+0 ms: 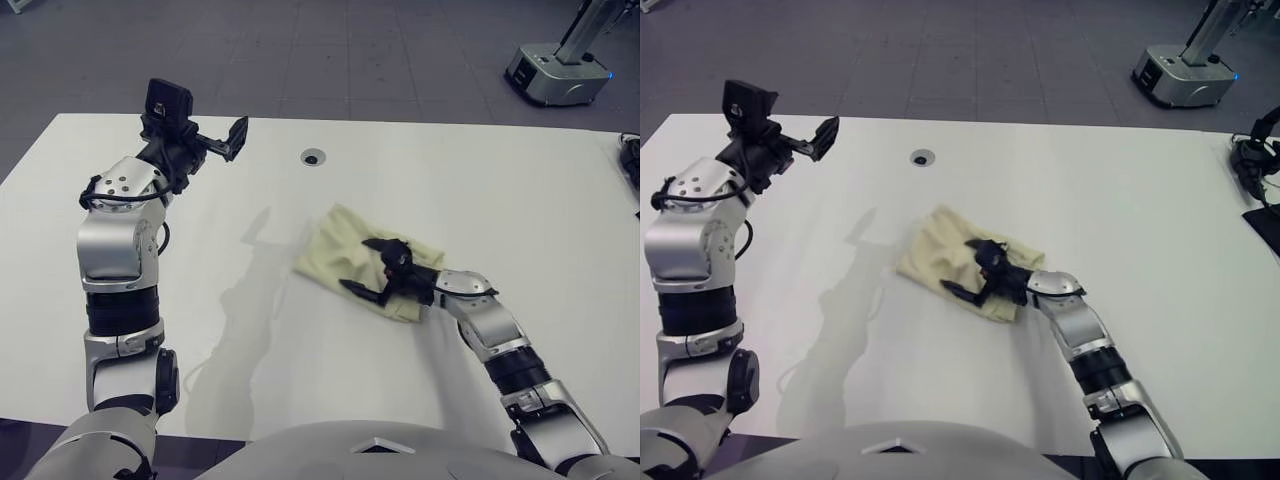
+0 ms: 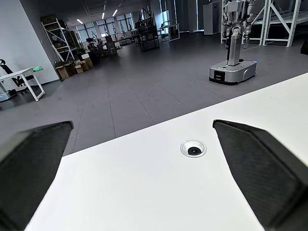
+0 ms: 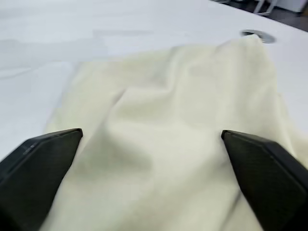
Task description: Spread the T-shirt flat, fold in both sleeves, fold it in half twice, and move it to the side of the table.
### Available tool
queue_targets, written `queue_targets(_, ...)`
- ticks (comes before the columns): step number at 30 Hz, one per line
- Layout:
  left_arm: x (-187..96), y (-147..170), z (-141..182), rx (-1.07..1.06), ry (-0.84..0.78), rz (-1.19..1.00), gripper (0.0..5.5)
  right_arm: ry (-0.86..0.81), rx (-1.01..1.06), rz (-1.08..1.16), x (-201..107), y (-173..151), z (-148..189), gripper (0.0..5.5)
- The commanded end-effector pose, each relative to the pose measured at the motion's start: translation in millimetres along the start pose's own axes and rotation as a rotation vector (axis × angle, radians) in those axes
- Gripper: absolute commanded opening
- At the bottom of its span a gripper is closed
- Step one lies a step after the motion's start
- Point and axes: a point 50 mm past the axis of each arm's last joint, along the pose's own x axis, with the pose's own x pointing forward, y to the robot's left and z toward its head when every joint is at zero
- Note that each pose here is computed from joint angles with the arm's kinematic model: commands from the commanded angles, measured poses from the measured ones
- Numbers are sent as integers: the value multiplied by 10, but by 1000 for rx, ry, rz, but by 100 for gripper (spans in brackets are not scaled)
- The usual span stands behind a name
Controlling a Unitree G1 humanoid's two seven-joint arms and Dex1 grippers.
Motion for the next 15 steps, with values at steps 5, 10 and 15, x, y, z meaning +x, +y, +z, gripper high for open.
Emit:
queue_targets(5, -372, -291, -309, -102, 85, 100, 540, 583, 517, -972, -1561, -203, -1525, 537)
queue_targets(10, -441, -419, -398, -152, 112, 156, 540, 550, 467, -969, -1461, -374, -1413, 537)
queue_targets(15, -470, -367, -384, -140, 108, 233, 540, 255, 233, -1034, -1290, -919, -474, 537)
